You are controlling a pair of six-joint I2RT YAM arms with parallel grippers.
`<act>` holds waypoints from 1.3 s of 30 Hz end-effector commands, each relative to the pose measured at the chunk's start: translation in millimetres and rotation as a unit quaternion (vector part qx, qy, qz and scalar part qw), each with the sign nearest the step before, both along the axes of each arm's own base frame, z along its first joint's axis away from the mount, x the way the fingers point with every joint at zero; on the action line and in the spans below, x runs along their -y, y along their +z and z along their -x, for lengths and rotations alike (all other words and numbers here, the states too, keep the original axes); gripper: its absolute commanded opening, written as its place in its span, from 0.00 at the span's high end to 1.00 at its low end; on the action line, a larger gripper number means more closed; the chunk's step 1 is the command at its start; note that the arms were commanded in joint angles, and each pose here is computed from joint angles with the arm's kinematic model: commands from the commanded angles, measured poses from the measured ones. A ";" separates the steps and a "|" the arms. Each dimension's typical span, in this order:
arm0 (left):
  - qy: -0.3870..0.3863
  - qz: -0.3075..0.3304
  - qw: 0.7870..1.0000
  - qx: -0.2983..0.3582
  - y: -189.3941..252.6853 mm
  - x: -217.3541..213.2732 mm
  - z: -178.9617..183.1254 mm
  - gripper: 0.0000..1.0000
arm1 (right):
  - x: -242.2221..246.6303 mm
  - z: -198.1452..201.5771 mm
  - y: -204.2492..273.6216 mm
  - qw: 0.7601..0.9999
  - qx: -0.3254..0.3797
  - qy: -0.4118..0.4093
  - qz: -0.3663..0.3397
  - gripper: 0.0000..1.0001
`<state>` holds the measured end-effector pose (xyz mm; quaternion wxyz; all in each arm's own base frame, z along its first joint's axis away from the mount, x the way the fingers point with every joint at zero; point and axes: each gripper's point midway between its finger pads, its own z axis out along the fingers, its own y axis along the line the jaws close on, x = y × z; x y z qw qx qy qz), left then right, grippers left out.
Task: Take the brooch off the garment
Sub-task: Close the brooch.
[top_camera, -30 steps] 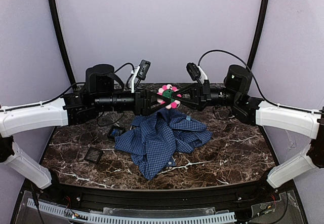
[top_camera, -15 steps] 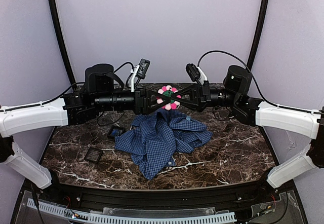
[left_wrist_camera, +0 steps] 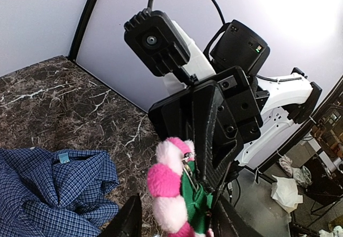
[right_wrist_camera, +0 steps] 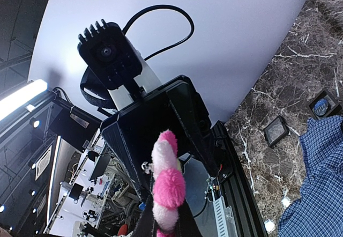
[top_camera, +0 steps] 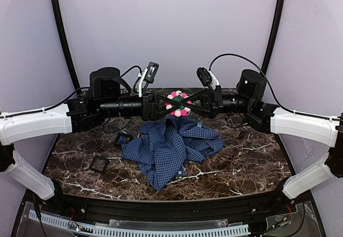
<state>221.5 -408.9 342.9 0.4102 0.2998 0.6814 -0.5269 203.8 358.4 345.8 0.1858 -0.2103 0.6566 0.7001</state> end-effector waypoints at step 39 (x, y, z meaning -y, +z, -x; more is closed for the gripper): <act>-0.127 0.047 0.989 -0.054 25.6 1.1 30.1 0.79 | -4.1 31.9 20.3 0.994 0.070 0.081 -0.029 1.00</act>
